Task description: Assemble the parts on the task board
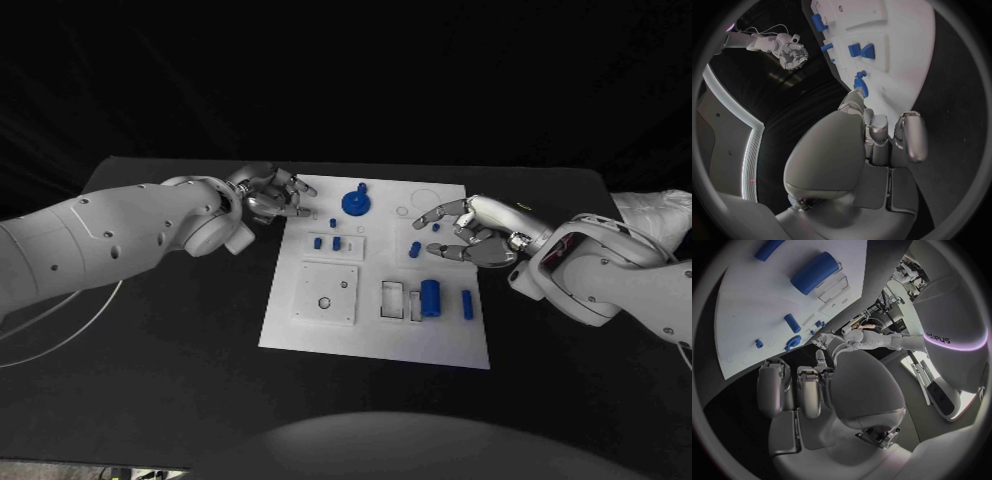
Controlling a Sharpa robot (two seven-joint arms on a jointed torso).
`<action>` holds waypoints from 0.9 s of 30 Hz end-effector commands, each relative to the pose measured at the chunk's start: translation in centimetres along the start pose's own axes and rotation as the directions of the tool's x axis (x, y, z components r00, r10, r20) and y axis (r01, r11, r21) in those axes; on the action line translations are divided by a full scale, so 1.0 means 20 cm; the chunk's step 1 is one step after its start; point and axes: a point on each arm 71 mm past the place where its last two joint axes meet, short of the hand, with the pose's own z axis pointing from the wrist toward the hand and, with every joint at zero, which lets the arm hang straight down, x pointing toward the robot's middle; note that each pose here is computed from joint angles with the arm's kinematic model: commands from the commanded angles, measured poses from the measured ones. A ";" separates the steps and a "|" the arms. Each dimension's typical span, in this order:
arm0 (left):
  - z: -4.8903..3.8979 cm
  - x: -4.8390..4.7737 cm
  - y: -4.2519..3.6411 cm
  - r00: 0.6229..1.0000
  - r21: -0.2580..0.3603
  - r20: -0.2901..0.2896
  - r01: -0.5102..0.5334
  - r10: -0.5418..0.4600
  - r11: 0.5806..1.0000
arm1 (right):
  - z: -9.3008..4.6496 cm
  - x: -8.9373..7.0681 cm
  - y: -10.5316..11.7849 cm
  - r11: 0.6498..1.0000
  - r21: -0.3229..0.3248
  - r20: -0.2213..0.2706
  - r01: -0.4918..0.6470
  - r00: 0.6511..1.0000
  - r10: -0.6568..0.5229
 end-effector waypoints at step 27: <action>-0.196 -0.206 -0.380 0.984 0.394 0.097 0.100 -0.149 0.914 | 0.15 -0.42 -0.16 0.865 0.237 -0.140 0.443 0.896 -0.421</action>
